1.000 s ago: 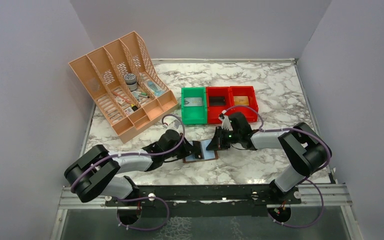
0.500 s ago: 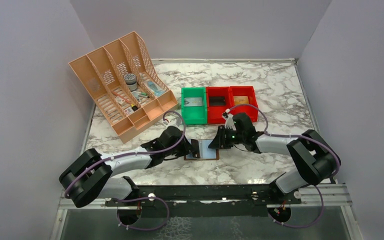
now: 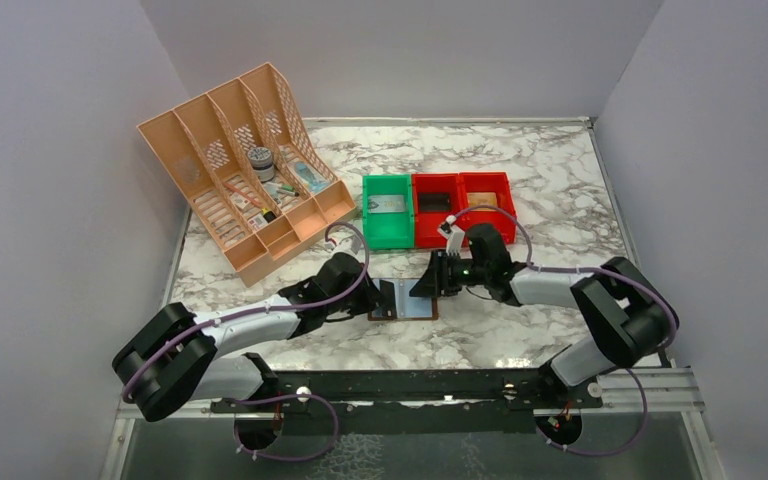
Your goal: Take the credit cards out of the card holder
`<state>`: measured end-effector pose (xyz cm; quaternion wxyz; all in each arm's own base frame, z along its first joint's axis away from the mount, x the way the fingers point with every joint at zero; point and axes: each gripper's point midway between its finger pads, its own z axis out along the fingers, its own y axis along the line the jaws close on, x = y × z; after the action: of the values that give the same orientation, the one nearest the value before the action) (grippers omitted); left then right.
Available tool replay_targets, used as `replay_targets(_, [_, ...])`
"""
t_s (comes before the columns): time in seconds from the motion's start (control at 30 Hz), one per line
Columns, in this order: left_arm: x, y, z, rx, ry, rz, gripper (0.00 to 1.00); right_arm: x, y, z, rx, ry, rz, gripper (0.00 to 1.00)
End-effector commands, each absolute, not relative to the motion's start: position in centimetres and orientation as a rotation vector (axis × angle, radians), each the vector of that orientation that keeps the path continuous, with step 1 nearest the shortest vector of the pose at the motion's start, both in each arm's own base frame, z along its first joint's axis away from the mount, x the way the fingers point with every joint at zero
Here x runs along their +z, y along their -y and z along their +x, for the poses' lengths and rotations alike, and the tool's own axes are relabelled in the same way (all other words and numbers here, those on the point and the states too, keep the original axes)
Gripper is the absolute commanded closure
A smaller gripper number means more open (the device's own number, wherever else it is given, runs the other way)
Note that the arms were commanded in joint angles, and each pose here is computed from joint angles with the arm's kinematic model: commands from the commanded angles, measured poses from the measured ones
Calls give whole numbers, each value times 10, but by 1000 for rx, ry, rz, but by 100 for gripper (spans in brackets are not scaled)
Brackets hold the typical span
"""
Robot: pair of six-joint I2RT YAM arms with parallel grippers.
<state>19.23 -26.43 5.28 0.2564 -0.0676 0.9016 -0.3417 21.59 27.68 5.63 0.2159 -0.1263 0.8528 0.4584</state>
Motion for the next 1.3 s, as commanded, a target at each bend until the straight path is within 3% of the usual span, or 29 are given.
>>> replay_targets(0.0, [63, 266, 199, -925, -2417, -165, 100, 60, -293, 213, 1413, -2343, -453, 65])
replay_targets(0.3, [77, 266, 199, -943, -2379, -116, 100, 39, -282, 221, 1281, -2433, -344, 65])
replay_targets(0.5, [91, 269, 202, -980, -2311, -66, 100, 65, -272, 233, 1190, -2305, -278, 61])
replay_targets(0.63, [103, 273, 203, -1019, -2257, -26, 100, 85, -261, 242, 1131, -2215, -225, 46])
replay_targets(0.8, [120, 273, 205, -1082, -2165, -10, 100, 106, -249, 248, 1119, -2127, -151, 39])
replay_targets(1.0, [134, 268, 203, -1124, -2087, -8, 100, 133, -229, 254, 1040, -1962, -84, 36])
replay_targets(1.27, [152, 265, 198, -1185, -1987, 76, 100, 181, -228, 234, 1105, -1680, -243, 36])
